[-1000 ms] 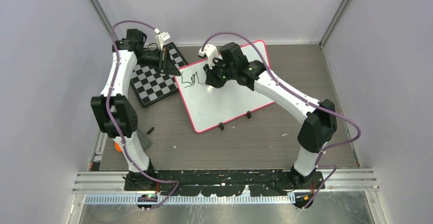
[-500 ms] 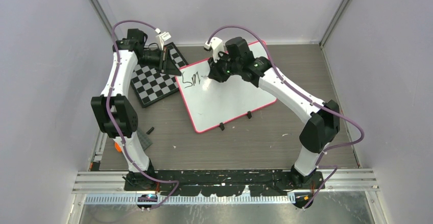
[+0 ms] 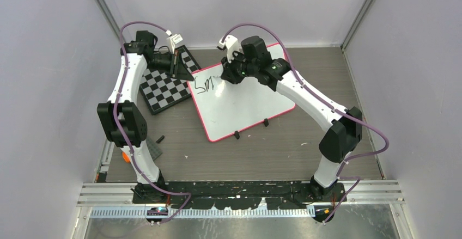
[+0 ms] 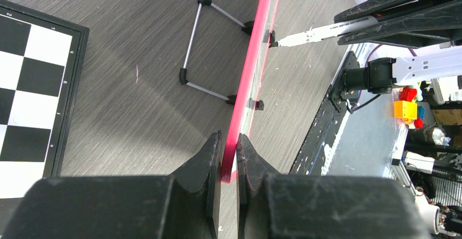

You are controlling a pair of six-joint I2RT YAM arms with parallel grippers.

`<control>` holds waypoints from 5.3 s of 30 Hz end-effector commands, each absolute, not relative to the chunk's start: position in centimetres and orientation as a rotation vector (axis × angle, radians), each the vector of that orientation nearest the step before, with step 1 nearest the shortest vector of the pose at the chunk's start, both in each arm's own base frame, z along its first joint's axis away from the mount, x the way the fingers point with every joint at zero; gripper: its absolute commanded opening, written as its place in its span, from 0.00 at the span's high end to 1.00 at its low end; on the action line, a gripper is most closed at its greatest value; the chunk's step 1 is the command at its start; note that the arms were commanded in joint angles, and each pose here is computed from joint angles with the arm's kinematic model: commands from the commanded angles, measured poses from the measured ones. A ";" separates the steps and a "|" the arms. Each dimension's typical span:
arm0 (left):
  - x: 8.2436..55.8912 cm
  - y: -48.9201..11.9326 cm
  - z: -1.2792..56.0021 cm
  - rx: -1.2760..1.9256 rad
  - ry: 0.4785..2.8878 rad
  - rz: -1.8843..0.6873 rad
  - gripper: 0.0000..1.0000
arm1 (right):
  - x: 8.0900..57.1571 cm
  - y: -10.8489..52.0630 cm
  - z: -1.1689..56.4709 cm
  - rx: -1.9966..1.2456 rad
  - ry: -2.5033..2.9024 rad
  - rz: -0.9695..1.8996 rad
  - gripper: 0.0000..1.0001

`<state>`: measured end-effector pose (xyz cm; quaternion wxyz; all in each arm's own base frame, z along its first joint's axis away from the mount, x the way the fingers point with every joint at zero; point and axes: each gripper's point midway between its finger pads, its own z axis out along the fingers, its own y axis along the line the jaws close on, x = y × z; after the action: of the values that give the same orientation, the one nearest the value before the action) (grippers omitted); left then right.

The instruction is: Write a sentence on the whiteboard

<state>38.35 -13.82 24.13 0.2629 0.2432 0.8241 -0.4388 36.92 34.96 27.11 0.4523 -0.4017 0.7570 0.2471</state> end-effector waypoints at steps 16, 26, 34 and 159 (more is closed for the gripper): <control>38.0 -15.0 23.1 0.718 2.255 -1.158 1.00 | 39.3 33.1 27.9 -0.974 1.854 0.487 1.00; 38.1 -14.9 23.0 0.717 2.259 -1.159 1.00 | 38.1 33.4 27.1 -1.008 1.877 0.523 1.00; 38.0 -15.0 22.9 0.718 2.261 -1.163 1.00 | 36.2 33.5 25.0 -1.077 1.909 0.537 1.00; 37.4 -16.1 22.2 0.812 2.253 -1.176 1.00 | 39.1 31.0 27.7 -1.049 1.850 0.453 1.00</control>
<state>37.85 -14.22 24.10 0.2617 0.2661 0.8198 -0.4344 37.19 31.27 25.76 0.4247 -0.4285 0.7696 0.2090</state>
